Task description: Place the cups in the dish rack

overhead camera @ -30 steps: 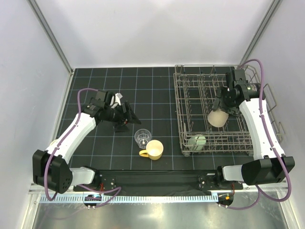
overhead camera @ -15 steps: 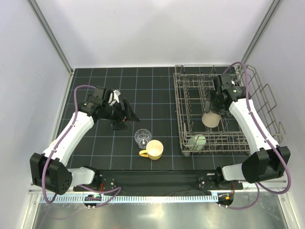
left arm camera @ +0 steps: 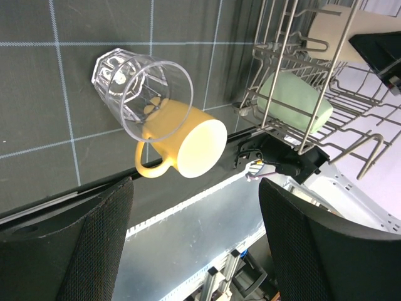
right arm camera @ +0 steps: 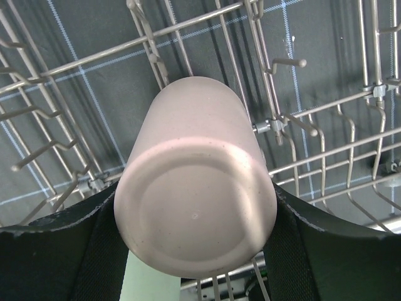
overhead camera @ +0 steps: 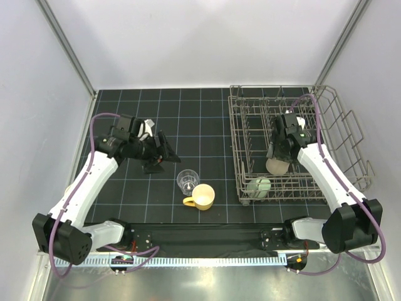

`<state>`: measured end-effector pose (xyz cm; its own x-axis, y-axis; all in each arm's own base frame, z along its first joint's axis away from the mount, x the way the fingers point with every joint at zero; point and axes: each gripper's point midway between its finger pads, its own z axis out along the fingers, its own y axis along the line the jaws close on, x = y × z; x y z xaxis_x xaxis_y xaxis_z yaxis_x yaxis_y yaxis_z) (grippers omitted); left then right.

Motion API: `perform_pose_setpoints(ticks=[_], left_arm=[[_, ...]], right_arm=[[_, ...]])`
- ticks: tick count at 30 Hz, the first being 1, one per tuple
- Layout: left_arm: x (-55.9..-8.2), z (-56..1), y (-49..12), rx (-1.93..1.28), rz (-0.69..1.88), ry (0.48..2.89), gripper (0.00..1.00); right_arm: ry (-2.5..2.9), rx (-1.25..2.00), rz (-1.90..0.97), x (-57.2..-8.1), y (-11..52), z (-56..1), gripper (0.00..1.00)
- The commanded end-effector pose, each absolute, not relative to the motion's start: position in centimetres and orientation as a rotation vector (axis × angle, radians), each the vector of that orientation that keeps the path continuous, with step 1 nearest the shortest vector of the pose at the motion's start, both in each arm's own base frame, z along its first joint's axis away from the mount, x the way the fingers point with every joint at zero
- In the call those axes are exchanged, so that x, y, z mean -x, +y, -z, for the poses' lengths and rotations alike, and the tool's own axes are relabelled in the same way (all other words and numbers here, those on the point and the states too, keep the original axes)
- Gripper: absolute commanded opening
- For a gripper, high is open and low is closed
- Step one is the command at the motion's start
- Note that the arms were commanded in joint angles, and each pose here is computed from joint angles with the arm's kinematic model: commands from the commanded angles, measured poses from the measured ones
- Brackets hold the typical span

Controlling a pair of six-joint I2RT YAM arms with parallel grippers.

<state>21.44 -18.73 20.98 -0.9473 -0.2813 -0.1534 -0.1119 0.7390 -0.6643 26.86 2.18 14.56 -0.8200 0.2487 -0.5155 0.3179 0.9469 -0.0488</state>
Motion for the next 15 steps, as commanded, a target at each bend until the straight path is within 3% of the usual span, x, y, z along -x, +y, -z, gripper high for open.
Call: perform_pose_setpoints(ticks=[1, 10, 15], left_arm=[[-21.2, -23.0, -18.5, 0.302, 1.019, 2.653, 0.79], [-20.5, -23.9, -18.6, 0.321, 1.051, 2.650, 0.79], [-20.2, -23.8, -18.7, 0.321, 1.069, 2.663, 0.79]], right_arm=[[2.475, -0.436, 0.175, -28.2, 1.9, -15.3, 0.04], [2.520, -0.432, 0.163, -27.6, 2.3, -13.8, 0.19], [2.548, -0.435, 0.159, -26.8, 2.5, -13.9, 0.60]])
